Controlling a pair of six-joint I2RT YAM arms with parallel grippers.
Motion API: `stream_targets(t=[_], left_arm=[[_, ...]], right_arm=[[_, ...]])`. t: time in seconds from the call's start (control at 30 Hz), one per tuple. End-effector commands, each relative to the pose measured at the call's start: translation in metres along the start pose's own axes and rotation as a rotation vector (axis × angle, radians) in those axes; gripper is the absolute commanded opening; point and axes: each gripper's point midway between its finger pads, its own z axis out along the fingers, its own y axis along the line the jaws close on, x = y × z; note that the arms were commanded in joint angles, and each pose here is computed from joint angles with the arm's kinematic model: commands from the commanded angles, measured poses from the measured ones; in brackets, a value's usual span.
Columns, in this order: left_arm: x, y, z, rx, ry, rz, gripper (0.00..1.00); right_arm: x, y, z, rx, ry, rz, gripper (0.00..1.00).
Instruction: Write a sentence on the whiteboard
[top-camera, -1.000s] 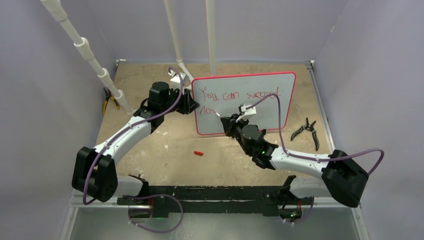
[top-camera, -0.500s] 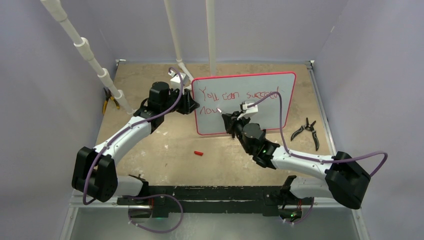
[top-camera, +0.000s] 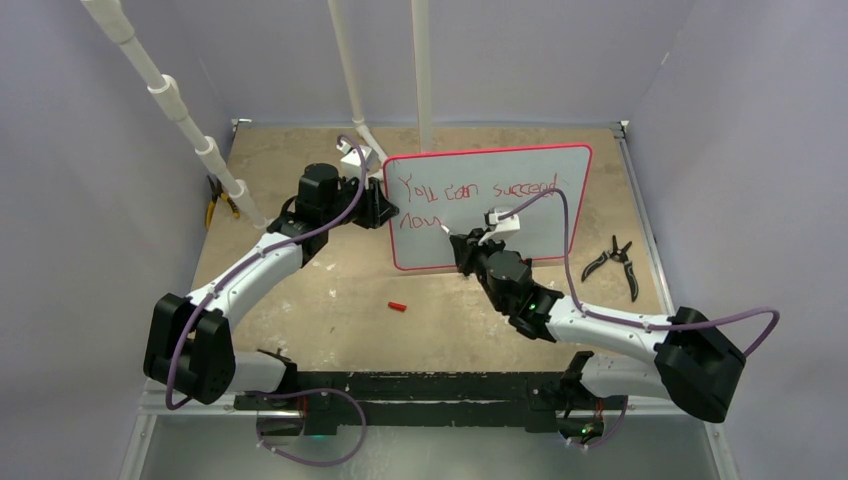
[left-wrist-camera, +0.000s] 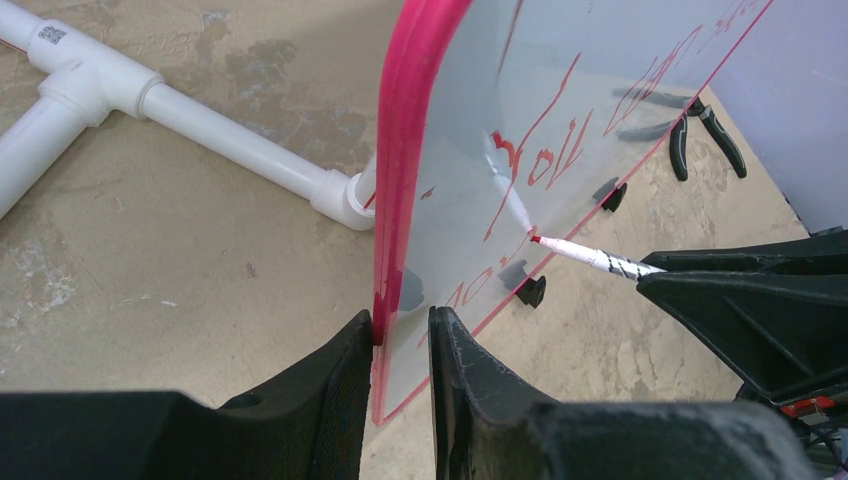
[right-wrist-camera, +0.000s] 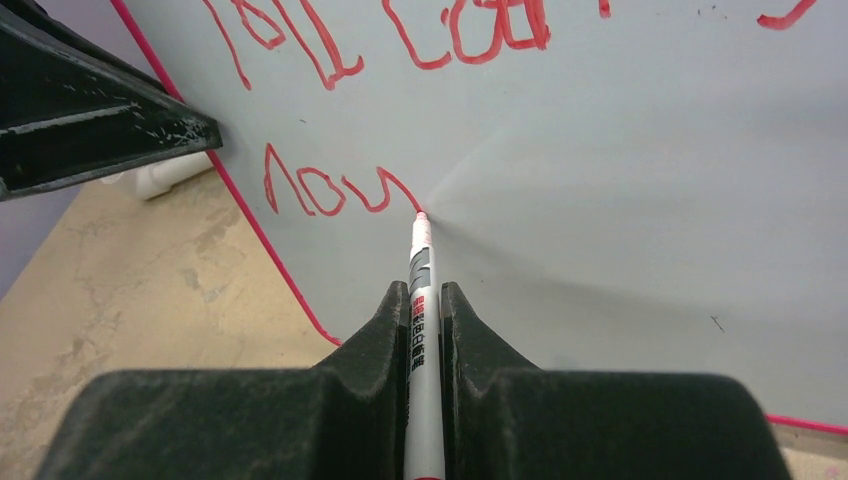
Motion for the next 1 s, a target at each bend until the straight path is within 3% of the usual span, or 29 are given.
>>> stream_targets(t=[0.0, 0.63, 0.97], left_arm=[[-0.01, -0.012, 0.001, 0.047, -0.03, 0.013, 0.25], [-0.011, -0.013, 0.0, 0.047, -0.033, 0.015, 0.25], [-0.011, -0.013, 0.0, 0.046, -0.033, 0.016, 0.25]], right_arm=[[-0.003, -0.012, -0.002, 0.055, -0.012, 0.008, 0.0], [-0.053, 0.005, 0.004, 0.044, -0.133, 0.018, 0.0], [-0.049, 0.007, -0.005, -0.02, -0.136, -0.008, 0.0]])
